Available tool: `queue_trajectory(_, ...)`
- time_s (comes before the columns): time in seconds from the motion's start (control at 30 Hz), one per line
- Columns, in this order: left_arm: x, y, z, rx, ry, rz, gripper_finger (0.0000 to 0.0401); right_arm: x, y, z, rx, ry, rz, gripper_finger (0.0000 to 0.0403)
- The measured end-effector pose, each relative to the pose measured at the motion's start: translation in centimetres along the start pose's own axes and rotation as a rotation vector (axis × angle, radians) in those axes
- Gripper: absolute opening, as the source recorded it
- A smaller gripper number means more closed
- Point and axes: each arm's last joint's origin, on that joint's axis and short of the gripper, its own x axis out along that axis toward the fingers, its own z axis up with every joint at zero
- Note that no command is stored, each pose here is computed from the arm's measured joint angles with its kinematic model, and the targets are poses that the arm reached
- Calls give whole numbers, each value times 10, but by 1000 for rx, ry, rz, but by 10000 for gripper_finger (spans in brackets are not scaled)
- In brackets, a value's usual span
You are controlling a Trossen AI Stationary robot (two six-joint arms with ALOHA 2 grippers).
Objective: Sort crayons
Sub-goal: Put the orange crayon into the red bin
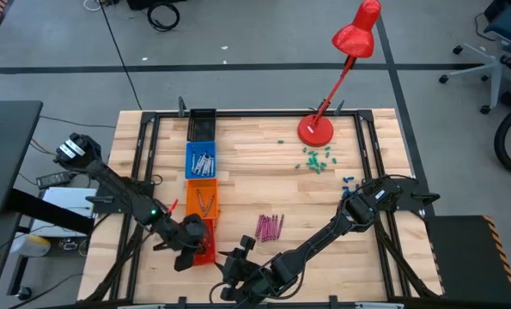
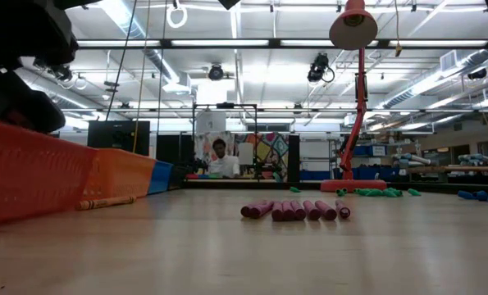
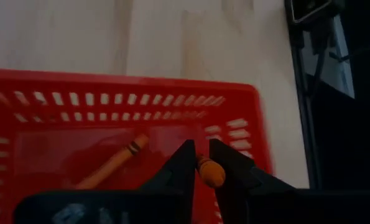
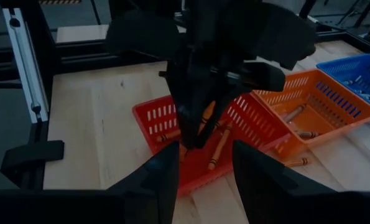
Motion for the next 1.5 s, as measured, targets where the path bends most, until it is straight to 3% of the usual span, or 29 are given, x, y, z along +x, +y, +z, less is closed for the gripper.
queue_trajectory(1.0,1,3,-3,13,-8,-5,56,0,0,1,-6,-5,2,151)
queue_trajectory(1.37,1,5,-4,32,6,4,148,0,0,1,-7,-5,2,151)
queue_trajectory(1.5,0,4,-3,76,3,0,163,0,0,1,-9,-5,2,151)
